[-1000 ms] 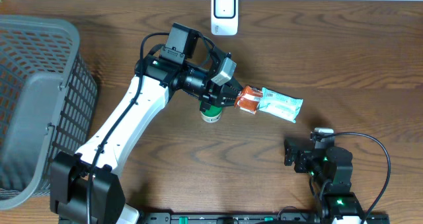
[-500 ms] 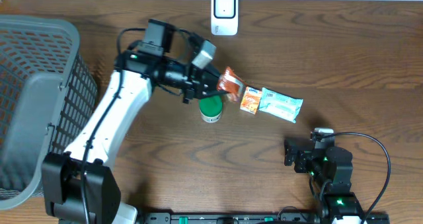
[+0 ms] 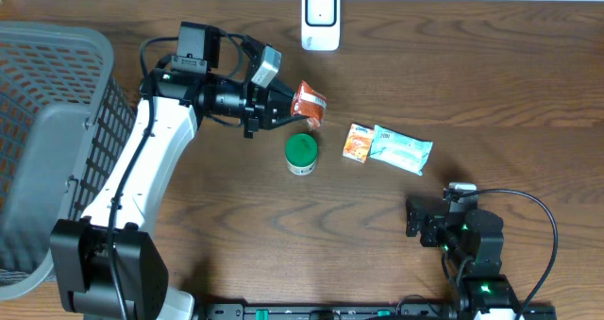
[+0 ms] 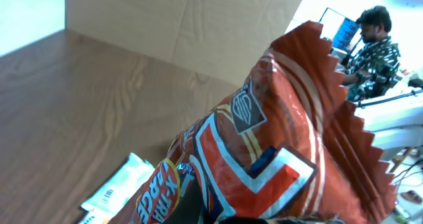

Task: Scan the item barcode
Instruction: 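Raise the bar with the left gripper toward the white scanner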

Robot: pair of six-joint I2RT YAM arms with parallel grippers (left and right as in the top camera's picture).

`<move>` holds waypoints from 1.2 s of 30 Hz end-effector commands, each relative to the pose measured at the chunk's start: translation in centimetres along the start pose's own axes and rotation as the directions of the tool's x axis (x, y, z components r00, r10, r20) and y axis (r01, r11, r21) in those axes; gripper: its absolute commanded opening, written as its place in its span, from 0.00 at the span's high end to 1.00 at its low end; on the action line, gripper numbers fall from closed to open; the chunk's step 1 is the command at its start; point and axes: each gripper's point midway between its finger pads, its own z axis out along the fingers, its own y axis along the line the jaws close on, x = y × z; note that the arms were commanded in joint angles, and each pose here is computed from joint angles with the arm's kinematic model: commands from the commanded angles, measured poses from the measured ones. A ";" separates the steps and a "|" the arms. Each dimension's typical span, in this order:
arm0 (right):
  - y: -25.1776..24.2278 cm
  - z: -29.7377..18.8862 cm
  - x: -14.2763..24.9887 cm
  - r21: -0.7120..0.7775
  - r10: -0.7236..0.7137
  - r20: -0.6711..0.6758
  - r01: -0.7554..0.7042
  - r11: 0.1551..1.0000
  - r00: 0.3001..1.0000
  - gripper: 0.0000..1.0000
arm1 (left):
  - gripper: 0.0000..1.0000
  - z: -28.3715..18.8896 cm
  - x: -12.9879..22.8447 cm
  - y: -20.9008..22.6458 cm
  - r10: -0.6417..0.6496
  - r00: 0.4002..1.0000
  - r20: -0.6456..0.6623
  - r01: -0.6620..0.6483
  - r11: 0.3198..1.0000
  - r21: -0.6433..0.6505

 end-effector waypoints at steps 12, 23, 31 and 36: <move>0.0 0.0 0.1 -0.001 0.009 -0.004 -0.009 1.000 1.000 0.01 | 0.93 -0.2 -4.3 0.1 0.390 0.920 0.042 -0.390 0.921 -0.003; 0.0 0.0 0.1 -0.001 0.009 -0.004 -0.009 1.000 1.000 0.01 | 0.93 -2.7 -6.2 4.4 0.184 0.983 0.024 -0.174 0.959 -0.225; 0.0 0.0 0.1 -0.001 0.008 -0.004 -0.008 1.000 1.000 0.01 | 0.93 -11.5 -5.3 15.0 -0.080 0.983 0.163 0.180 0.546 -0.818; 0.0 0.0 0.1 -0.001 0.008 -0.004 -0.008 1.000 1.000 0.01 | 0.93 -14.5 -4.0 17.1 -0.089 0.988 0.125 0.143 0.250 -0.958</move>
